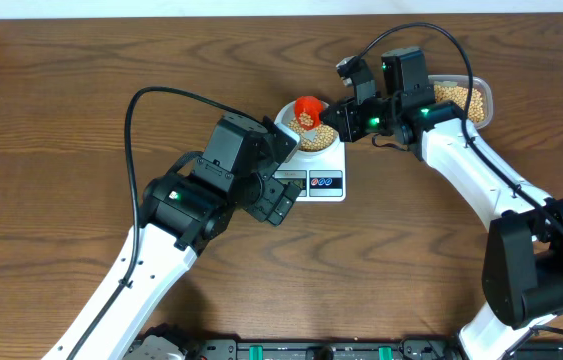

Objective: Scoop item into bowl and weigh 50g on scale
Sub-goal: 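Carry the red scoop back right to the pea tub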

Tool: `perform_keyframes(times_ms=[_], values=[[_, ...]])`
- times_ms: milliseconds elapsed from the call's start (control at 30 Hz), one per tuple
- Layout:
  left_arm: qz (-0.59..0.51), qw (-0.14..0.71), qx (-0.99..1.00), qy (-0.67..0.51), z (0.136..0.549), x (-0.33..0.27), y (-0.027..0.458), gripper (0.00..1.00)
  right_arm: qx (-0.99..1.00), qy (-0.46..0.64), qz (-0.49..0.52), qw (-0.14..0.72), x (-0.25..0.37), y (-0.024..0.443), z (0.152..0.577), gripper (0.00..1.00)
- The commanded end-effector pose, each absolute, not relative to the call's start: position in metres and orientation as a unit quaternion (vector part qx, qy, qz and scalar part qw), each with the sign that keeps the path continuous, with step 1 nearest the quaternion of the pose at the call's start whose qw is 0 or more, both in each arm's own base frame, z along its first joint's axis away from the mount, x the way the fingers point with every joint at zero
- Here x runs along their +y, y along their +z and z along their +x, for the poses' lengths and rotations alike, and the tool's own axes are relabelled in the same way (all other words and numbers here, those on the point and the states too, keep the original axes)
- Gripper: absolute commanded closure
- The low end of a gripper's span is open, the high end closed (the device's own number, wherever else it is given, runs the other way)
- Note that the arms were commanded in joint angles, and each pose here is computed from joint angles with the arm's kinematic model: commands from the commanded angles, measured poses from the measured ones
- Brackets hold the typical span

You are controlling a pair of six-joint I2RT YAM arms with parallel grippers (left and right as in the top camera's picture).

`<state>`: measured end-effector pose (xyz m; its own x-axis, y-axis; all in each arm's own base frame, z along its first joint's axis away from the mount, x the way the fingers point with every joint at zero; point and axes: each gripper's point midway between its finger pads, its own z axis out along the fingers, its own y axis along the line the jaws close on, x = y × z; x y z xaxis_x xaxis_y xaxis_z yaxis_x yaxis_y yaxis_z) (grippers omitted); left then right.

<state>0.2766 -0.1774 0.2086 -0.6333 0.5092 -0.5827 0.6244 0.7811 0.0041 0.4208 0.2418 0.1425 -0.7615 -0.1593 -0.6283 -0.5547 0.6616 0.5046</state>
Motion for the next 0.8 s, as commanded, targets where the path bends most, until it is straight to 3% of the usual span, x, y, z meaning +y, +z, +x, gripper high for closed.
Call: perform_keyframes(times_ms=[0, 533, 767], values=[[0.324, 0.29, 0.895, -0.103, 0.277, -0.18, 0.21, 0.08, 0.867, 0.368, -0.2, 0.271, 0.24, 0.142, 0.419, 0.98], [0.324, 0.29, 0.895, -0.103, 0.277, -0.18, 0.21, 0.08, 0.867, 0.368, -0.196, 0.272, 0.237, 0.142, 0.421, 0.98], [0.324, 0.29, 0.895, -0.102, 0.277, -0.179, 0.21, 0.08, 0.83, 0.462, -0.185, 0.254, 0.238, 0.168, 0.416, 0.98]])
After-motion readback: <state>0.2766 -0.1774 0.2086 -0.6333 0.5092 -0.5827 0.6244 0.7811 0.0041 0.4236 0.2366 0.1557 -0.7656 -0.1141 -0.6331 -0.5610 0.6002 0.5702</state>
